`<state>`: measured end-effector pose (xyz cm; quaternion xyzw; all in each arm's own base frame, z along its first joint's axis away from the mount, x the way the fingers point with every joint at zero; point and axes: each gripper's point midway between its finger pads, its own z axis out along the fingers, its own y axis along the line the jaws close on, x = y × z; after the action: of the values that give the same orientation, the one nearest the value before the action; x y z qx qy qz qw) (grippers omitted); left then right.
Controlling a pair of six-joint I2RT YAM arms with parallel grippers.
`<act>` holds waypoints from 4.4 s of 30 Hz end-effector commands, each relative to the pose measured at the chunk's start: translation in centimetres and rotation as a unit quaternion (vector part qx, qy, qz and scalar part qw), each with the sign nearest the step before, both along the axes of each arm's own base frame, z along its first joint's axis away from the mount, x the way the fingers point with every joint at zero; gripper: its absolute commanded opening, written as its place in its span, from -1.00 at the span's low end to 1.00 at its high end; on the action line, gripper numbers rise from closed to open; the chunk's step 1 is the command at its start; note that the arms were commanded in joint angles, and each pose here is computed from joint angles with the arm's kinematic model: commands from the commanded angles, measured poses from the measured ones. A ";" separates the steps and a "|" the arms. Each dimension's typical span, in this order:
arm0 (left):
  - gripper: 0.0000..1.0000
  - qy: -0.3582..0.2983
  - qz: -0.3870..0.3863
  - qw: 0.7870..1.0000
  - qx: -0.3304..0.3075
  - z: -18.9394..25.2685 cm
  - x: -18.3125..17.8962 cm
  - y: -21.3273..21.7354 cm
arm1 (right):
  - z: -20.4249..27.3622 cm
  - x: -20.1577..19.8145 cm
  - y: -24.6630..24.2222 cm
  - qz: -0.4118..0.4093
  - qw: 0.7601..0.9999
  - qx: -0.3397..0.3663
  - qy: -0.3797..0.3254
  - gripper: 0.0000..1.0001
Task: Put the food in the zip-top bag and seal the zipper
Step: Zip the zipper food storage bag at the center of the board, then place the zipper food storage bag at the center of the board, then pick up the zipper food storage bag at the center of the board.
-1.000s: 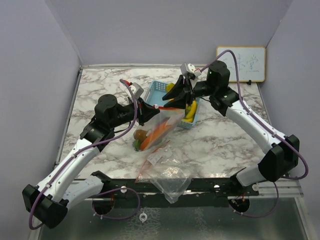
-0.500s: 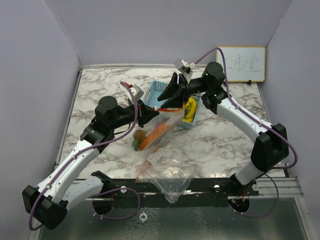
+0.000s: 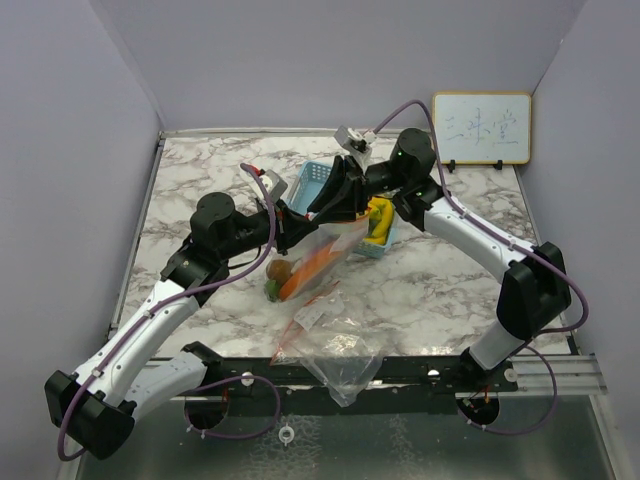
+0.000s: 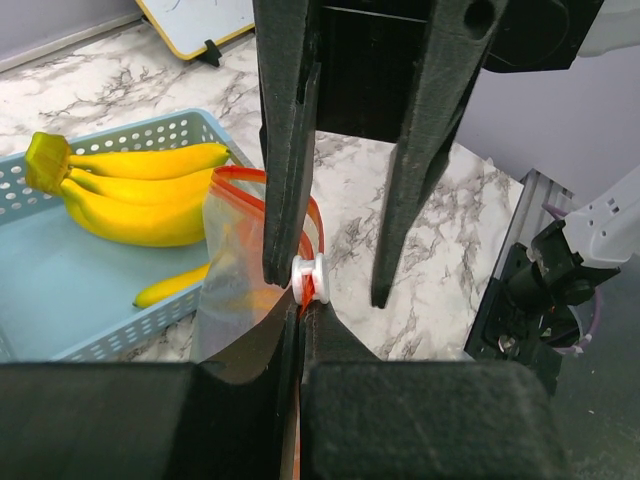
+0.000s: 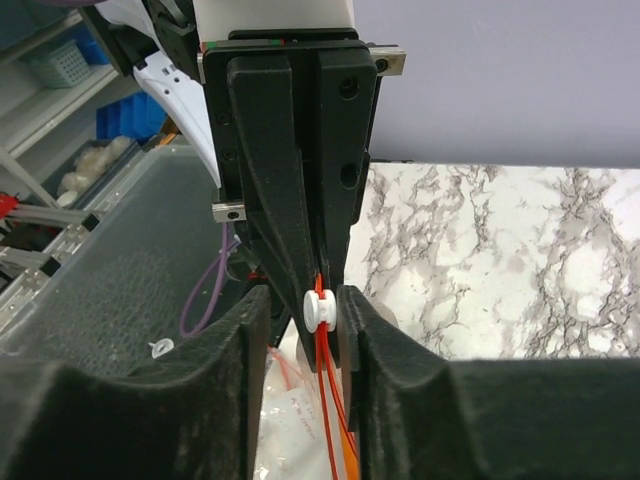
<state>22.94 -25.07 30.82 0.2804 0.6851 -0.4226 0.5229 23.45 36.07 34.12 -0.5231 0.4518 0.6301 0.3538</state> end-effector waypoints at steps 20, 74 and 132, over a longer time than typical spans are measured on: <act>-1.00 -0.064 0.056 0.996 -0.016 3.1 1.2 1.7 | -2.9 1.5 0.2 -0.041 0.998 -0.048 -0.021 -0.96; -0.39 -0.083 0.536 0.826 0.152 6.8 7.3 19.9 | -9.1 12.5 -9.7 -0.470 0.855 -0.221 0.002 0.79; 0.05 0.041 0.074 0.996 -0.028 4.8 3.6 4.9 | -1.5 3.1 -5.0 -0.374 0.901 -0.171 -0.139 -0.96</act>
<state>29.05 -16.92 32.92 0.1499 0.7700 -0.2923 0.5470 28.51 30.73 27.55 -0.3606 0.7556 0.2704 0.4754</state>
